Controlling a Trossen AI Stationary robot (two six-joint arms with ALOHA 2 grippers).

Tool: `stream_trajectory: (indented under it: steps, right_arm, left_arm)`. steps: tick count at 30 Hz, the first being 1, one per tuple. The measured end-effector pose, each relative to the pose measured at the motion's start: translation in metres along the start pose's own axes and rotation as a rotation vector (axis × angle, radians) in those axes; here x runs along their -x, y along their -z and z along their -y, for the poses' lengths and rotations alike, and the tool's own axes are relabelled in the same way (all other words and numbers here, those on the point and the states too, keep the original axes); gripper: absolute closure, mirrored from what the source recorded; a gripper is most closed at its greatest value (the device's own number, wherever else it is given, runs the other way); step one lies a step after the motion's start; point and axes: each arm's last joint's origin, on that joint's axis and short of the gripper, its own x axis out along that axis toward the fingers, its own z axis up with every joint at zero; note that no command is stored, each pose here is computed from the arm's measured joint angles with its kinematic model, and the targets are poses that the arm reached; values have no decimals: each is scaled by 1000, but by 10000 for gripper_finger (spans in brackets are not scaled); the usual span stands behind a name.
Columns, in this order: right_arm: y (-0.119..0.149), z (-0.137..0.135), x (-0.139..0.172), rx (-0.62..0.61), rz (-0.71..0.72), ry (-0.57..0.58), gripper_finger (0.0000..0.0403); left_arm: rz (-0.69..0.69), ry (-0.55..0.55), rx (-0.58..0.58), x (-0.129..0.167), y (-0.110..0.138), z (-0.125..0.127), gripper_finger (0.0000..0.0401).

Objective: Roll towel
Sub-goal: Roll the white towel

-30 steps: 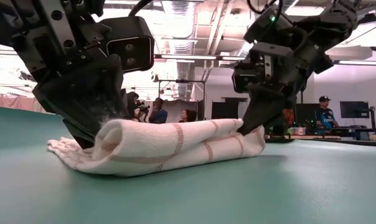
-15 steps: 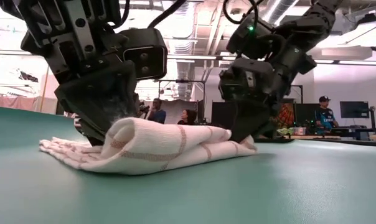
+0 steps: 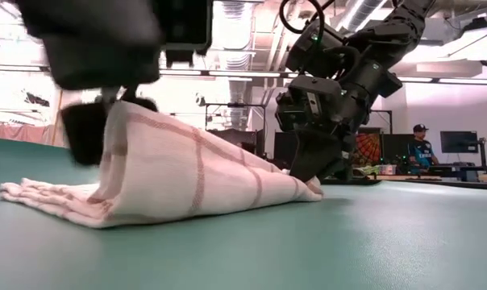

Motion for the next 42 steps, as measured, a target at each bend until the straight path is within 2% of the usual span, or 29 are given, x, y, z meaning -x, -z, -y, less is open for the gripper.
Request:
stream_trajectory:
  steps: [4, 6, 9, 12, 14, 16, 21, 26, 38, 42]
  right_arm:
    - [0, -4, 0, 18, 2, 5, 376]
    - [-2, -5, 0, 21, 7, 3, 376]
    - [-4, -7, 1, 26, 10, 1, 376]
    - [-5, -7, 1, 37, 11, 0, 376]
    - [-5, -7, 1, 38, 11, 0, 376]
    - [-4, -7, 1, 39, 10, 1, 376]
    - [-4, -7, 1, 46, 7, 4, 376]
    - [-4, -7, 1, 49, 6, 4, 376]
    - [-4, -7, 1, 55, 8, 6, 376]
    - [-4, -7, 1, 56, 8, 6, 376]
  left_arm:
    - [84, -93, -55, 11, -3, 19, 401]
    - [111, -198, -87, 16, -5, 23, 401]
    - [177, -417, -120, 21, -10, 27, 401]
    - [247, -559, -237, 22, -14, 42, 401]
    - [235, -564, -333, 18, -16, 51, 401]
    - [209, -573, -372, 14, -16, 52, 401]
    - [179, -592, -372, 10, -15, 46, 401]
    - [111, -698, -343, 10, -7, 31, 401]
    - [121, -748, -338, 12, -2, 31, 401]
    - [110, -762, -321, 3, 3, 23, 401]
